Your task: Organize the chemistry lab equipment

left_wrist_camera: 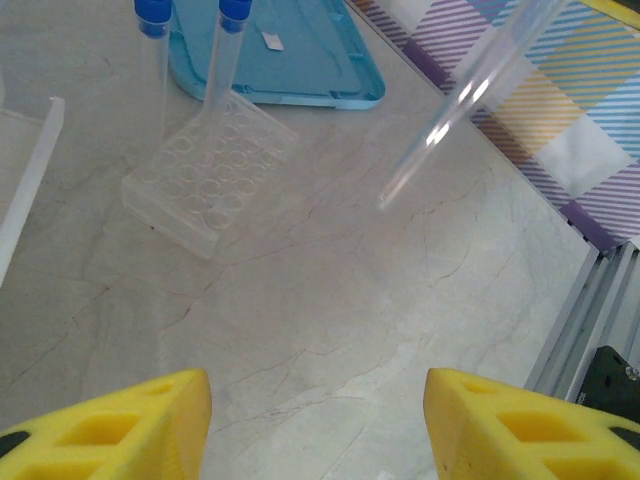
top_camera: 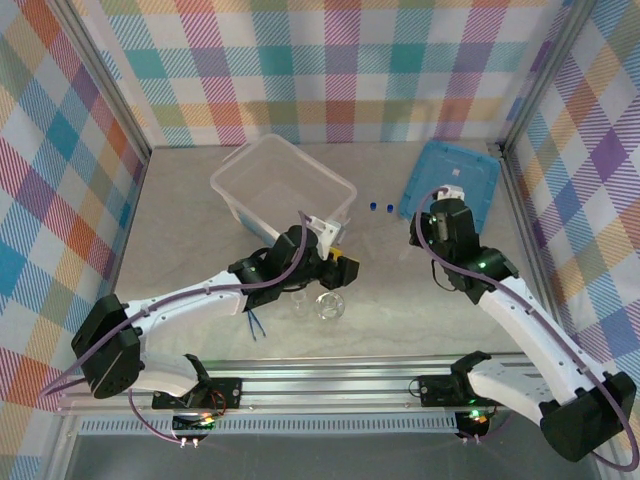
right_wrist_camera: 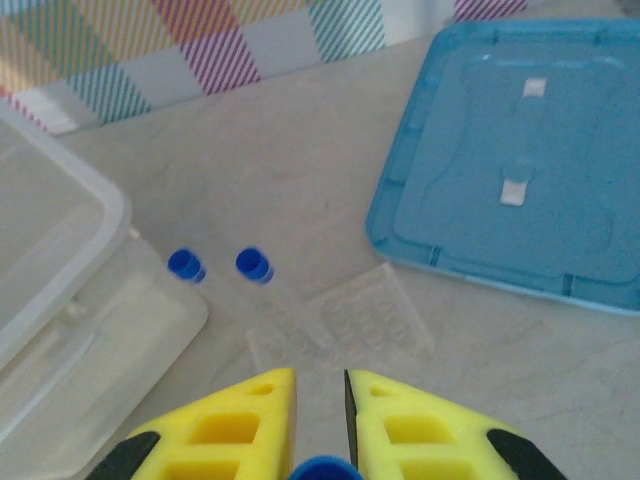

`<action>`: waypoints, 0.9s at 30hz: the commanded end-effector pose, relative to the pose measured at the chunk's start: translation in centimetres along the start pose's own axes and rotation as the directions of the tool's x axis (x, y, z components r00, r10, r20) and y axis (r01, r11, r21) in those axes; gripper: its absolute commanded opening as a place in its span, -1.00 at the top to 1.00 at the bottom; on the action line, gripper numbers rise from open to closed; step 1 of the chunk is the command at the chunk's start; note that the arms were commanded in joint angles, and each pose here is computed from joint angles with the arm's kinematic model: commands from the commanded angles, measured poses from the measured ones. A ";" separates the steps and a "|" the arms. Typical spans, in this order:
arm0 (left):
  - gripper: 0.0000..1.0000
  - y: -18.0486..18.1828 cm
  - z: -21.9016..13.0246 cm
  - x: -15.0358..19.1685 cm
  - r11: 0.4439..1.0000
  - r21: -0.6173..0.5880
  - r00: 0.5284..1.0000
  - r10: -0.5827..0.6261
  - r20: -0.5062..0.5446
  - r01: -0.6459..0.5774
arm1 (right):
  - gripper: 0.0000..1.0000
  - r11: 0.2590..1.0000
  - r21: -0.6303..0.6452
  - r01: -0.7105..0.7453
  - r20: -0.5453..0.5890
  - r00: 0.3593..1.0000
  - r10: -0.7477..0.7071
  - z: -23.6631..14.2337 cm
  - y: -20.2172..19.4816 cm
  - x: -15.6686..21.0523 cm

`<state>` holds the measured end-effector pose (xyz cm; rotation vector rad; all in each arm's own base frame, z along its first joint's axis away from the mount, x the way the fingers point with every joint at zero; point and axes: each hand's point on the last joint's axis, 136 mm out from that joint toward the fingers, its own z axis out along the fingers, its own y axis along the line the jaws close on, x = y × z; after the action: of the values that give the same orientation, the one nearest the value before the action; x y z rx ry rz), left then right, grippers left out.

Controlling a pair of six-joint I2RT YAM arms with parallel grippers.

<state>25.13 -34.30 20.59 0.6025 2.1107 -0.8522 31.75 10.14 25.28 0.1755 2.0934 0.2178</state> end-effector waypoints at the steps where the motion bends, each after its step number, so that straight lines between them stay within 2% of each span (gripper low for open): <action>1: -0.17 0.1 -0.6 0.2 1.000 0.008 1.000 -0.020 0.008 0.019 | 0.73 0.997 0.081 -0.011 0.114 0.993 0.002 0.9 -0.8 -1.6; 12: -0.17 -0.1 -1.0 0.7 0.999 0.025 0.999 -0.038 0.005 0.038 | 0.72 0.990 0.139 -0.008 0.185 0.983 -0.018 4.6 -0.4 -2.2; 27: -0.16 0.3 -2.1 1.2 0.999 0.013 0.999 -0.041 0.006 0.041 | 0.71 0.980 0.193 0.039 0.170 0.983 -0.073 8.9 0.2 -1.5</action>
<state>23.90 -33.01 20.56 0.5807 2.1165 -0.8811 39.16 10.47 19.95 0.2277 2.0113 -0.0369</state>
